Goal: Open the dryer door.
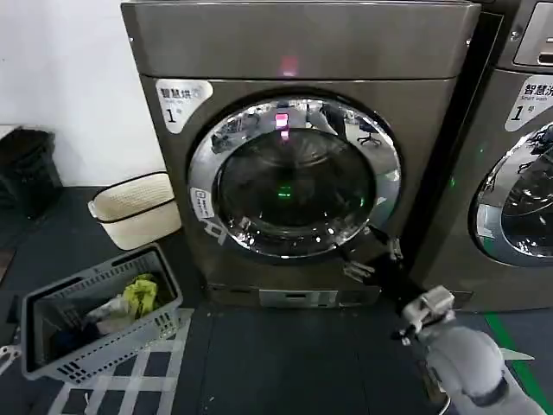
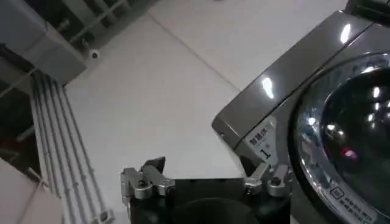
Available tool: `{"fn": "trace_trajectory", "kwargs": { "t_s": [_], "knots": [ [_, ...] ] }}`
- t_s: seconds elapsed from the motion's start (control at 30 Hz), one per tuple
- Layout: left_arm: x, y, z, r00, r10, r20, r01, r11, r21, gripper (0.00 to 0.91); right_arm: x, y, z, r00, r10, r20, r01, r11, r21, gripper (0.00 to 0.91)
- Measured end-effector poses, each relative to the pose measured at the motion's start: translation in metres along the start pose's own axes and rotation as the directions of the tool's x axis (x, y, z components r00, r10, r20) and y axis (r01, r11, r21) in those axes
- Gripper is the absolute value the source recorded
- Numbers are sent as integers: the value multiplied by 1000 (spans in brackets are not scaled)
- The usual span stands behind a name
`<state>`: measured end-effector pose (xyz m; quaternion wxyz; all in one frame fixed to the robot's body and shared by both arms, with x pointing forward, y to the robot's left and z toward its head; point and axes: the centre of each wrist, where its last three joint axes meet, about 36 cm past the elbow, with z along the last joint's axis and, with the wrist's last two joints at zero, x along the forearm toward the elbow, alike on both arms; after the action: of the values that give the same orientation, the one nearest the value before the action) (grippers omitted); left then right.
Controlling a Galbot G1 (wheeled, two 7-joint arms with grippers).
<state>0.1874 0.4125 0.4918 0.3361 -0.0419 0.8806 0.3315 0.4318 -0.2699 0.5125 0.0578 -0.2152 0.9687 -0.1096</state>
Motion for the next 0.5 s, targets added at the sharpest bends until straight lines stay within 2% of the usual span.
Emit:
{"fn": "trace_trajectory", "kwargs": {
  "t_s": [0.5],
  "knots": [
    [0, -2, -5, 1000, 5, 6, -5, 1000, -3, 907, -49, 0, -4, 997, -74, 29, 74, 997, -1, 907]
  ]
}}
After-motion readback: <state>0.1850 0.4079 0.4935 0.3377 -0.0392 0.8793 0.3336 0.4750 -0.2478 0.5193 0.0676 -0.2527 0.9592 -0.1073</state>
